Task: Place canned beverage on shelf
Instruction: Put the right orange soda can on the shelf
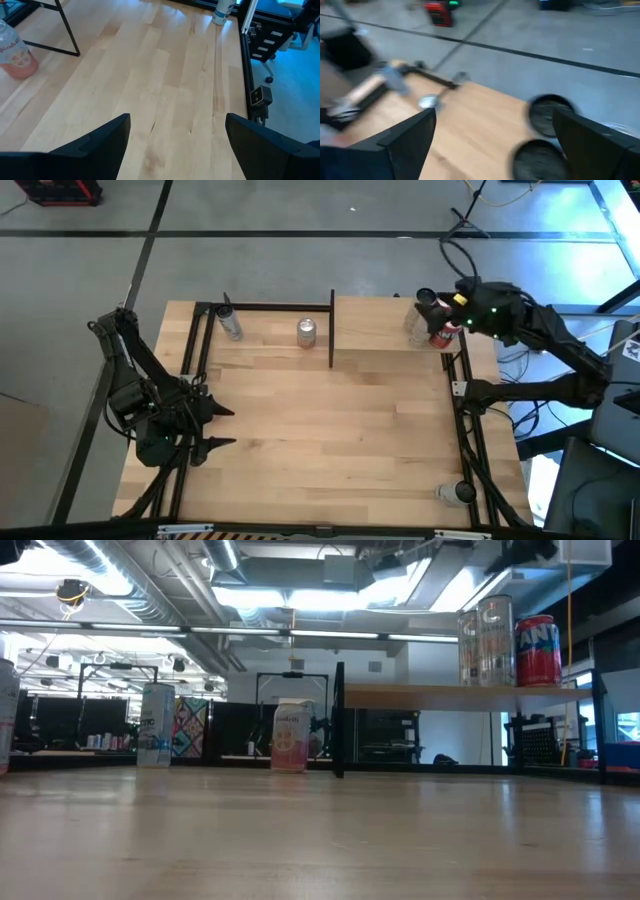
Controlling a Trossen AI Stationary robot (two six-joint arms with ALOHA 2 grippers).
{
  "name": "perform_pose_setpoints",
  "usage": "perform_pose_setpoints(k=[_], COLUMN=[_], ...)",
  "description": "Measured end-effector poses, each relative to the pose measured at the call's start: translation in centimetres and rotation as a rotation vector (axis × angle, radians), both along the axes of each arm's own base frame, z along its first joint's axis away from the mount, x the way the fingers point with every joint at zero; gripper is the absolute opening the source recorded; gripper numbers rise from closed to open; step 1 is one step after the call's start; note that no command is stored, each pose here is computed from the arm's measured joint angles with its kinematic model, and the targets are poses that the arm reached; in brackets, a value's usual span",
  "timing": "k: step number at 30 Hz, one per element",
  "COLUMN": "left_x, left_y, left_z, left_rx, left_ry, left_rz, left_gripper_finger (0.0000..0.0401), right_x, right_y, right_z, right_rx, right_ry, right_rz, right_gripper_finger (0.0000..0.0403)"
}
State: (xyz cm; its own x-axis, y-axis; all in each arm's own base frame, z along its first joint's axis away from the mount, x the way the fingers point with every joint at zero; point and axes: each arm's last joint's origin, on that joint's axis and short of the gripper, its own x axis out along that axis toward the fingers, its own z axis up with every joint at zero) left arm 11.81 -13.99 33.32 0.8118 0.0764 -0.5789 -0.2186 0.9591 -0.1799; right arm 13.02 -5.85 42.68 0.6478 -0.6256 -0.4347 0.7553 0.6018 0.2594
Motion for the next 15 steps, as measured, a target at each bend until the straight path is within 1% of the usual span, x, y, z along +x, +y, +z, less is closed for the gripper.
perform_pose_setpoints(k=[3, 6, 10, 15], left_x=[0.1, 0.4, 0.7, 1.5], left_y=[0.0, 0.0, 0.2, 0.9], left_z=[0.1, 0.2, 0.3, 0.3], left_rx=[-0.009, -0.015, -0.022, -0.028], left_ry=[-0.011, -0.025, -0.036, -0.052], left_rz=[0.006, 0.018, 0.039, 0.104], left_gripper_finger=[0.0316, 0.0316, 0.0316, 0.0316], right_x=[1.7, 4.1, 7.6, 12.1], right_y=[1.0, 2.2, 4.4, 8.0], right_z=[0.5, 0.5, -0.3, -2.6], right_rx=[0.012, -0.006, -0.028, -0.011], right_ry=[-0.075, -0.103, -0.087, -0.017], right_rz=[0.143, 0.240, 0.349, 0.484], right_gripper_finger=[0.0385, 0.0385, 0.0385, 0.0385])
